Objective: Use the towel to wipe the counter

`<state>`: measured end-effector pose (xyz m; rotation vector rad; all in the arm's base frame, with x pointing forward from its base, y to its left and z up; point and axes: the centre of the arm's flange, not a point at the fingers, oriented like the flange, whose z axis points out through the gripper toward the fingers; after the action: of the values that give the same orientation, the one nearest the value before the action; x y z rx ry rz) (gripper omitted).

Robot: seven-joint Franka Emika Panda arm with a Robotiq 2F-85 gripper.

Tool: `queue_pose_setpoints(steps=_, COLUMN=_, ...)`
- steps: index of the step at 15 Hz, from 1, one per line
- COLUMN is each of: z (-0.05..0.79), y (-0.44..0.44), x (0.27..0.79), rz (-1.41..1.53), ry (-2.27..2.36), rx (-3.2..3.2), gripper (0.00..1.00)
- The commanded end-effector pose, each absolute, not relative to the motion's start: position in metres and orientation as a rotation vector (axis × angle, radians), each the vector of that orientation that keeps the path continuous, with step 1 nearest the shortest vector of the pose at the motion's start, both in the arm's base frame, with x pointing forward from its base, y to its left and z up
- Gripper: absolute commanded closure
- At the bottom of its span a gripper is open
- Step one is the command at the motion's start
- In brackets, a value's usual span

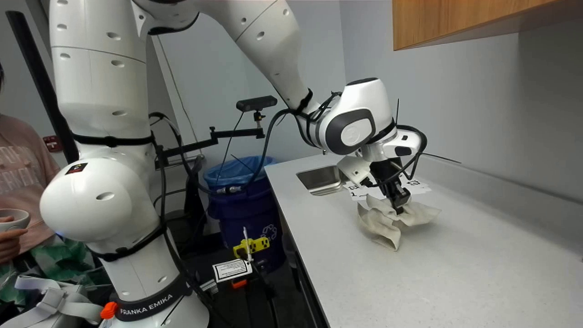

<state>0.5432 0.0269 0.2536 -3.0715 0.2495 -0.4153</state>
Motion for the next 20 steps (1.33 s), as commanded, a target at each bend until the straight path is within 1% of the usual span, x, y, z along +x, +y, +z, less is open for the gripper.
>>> queue_pose_setpoints(steps=1, z=0.263, y=0.001, x=0.516, rz=-0.499, ry=0.375, rx=-3.059, gripper=0.98)
queue_pose_setpoints(steps=7, z=0.263, y=-0.031, x=0.502, rz=-0.609, ry=0.532, rx=-3.064, gripper=0.98)
queue_pose_setpoints(steps=15, z=0.269, y=-0.054, x=0.497, rz=-0.771, ry=0.678, rx=-3.088, gripper=0.98)
queue_pose_setpoints(steps=20, z=0.272, y=-0.054, x=0.495, rz=-0.759, ry=0.785, rx=-3.081, gripper=0.98)
